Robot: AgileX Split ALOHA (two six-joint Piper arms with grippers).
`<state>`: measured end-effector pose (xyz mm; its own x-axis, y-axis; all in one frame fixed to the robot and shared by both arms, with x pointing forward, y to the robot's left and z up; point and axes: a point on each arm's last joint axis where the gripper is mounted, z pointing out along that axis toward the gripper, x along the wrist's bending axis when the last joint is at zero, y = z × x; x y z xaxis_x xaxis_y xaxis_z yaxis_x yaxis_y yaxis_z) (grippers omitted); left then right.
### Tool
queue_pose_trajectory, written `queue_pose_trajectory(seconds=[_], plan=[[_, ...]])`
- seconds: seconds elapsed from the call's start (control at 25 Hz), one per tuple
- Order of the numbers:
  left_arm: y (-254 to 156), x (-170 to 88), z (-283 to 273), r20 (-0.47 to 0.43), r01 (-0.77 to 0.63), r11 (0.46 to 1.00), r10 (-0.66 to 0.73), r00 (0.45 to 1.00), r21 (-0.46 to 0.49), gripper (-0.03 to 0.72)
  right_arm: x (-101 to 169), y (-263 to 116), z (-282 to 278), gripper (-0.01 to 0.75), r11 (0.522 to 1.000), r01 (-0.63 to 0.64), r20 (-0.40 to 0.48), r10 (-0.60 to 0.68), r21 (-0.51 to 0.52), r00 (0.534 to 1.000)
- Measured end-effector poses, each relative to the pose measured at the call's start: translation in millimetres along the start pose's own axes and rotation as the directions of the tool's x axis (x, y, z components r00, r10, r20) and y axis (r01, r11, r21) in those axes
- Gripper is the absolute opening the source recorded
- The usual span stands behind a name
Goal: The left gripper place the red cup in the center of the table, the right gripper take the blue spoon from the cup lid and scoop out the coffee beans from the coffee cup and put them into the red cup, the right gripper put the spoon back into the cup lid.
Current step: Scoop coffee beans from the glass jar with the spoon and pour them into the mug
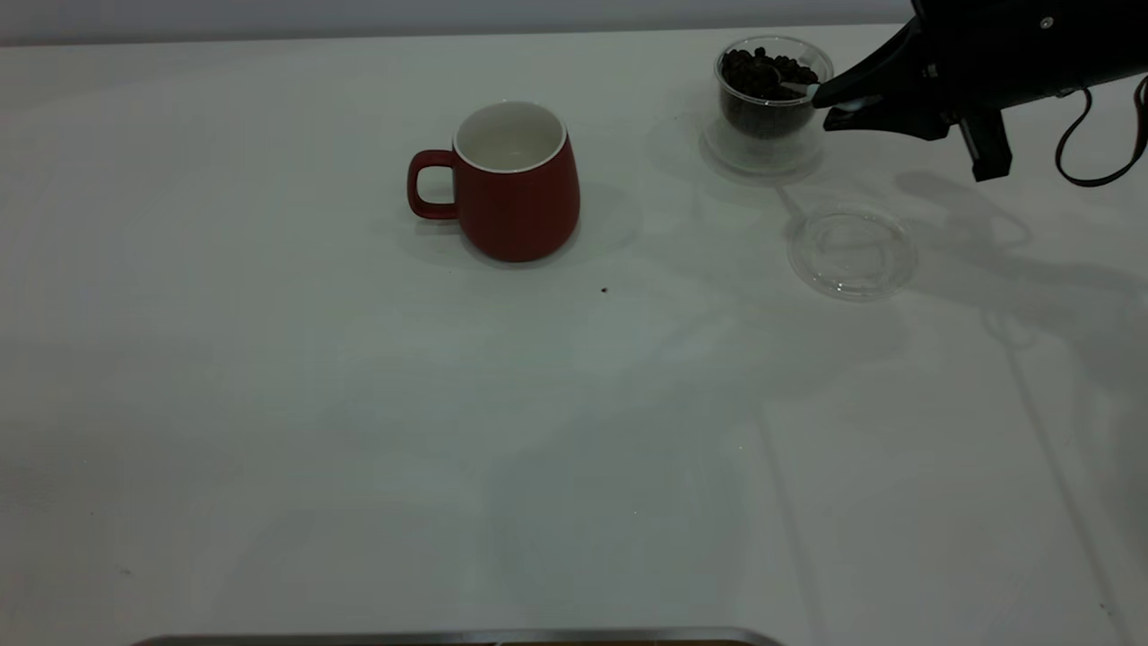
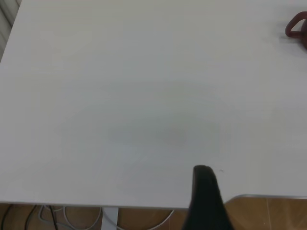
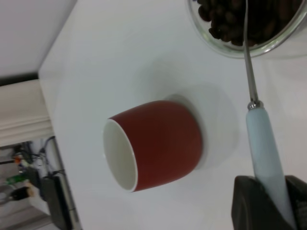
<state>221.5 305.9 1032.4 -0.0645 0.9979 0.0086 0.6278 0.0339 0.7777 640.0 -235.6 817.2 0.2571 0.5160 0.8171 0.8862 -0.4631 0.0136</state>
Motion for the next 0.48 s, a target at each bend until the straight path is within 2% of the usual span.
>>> queue_pose_trajectory(seconds=[0.48], plan=[[0,0,0,0.0,0.0,1.0,0.0,1.0,0.0,0.587,-10,8,12,0.113,0.992,-0.124,-0.136,0.126,0.026,0.983]])
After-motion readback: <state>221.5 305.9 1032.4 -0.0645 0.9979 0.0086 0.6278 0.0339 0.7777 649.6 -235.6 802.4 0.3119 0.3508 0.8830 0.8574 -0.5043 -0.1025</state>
